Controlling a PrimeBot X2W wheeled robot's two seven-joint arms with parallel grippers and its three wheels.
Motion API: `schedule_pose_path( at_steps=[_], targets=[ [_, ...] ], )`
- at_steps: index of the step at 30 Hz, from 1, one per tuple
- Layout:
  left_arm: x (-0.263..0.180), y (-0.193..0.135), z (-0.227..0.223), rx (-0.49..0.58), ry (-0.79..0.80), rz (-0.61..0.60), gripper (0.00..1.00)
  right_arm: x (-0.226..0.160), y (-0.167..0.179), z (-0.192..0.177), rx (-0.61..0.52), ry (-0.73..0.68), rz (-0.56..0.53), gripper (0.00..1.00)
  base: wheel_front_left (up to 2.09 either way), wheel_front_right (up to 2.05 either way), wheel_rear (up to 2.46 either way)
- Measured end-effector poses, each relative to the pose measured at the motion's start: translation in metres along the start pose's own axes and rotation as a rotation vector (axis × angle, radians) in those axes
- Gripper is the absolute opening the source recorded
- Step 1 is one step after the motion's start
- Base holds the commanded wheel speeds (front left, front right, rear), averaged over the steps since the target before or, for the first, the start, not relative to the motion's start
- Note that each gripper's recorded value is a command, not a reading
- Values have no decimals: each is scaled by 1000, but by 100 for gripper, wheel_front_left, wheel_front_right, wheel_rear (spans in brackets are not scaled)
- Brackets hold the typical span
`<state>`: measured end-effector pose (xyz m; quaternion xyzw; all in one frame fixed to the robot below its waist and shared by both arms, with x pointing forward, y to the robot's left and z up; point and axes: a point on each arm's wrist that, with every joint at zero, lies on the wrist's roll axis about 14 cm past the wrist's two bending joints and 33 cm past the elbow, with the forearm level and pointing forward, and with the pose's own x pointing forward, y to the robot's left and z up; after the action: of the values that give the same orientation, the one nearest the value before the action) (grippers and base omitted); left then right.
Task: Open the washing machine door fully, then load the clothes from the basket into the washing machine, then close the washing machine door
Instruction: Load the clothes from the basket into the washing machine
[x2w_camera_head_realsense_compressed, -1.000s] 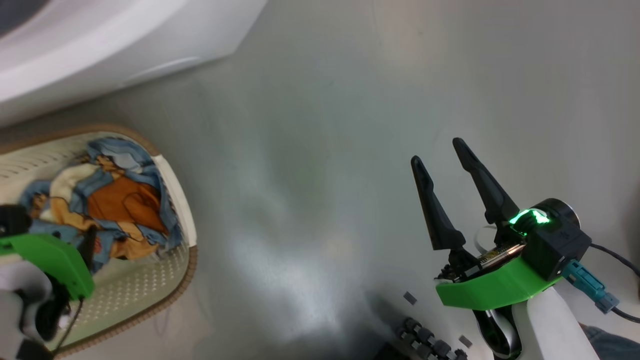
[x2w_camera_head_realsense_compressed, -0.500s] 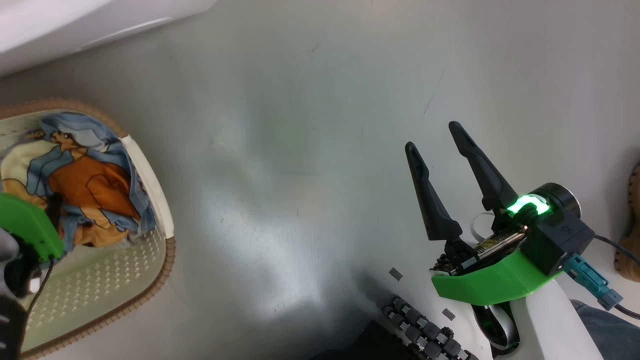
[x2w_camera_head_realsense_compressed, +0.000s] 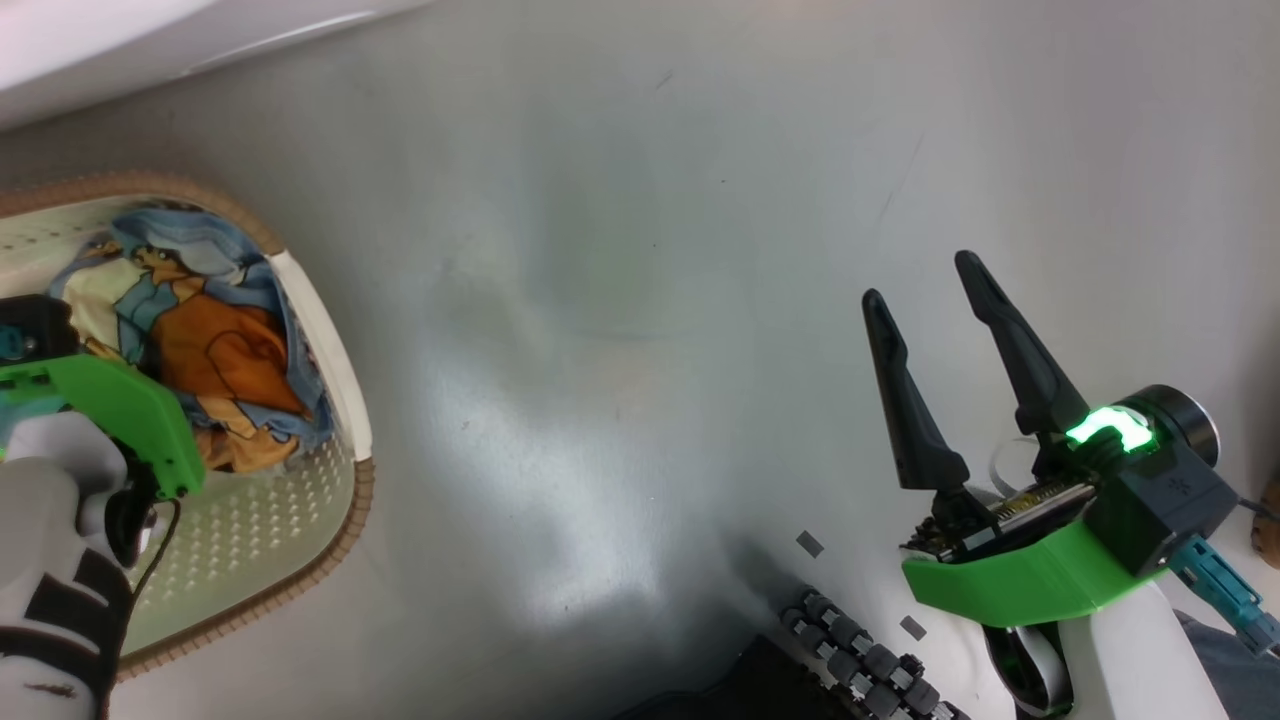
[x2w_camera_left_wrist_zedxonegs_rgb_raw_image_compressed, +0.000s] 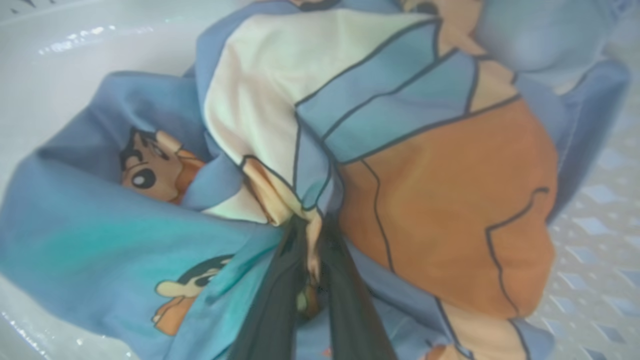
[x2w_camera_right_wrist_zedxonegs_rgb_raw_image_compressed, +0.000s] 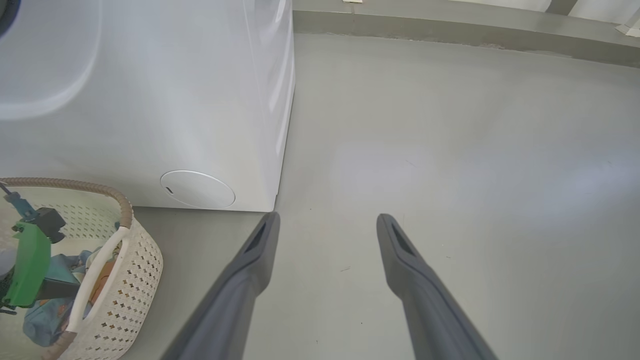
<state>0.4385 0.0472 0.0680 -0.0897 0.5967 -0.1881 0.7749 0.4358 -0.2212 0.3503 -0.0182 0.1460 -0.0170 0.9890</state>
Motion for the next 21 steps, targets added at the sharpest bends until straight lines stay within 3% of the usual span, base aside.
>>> schedule_pose_path(
  at_steps=[1, 13, 21],
  targets=[
    [0, 0, -1, 8, 1, 3, 0, 0, 0, 0, -4, 1, 0, 100, 0, 0, 0],
    [-6, 8, 27, 26, -143, 28, 0, 14, 12, 1, 5, -21, 41, 100, 0, 0, 0],
    [-38, -8, 55, 24, -304, -12, 0, 18, 14, 17, 13, -66, 49, 100, 0, 0, 0]
  ],
)
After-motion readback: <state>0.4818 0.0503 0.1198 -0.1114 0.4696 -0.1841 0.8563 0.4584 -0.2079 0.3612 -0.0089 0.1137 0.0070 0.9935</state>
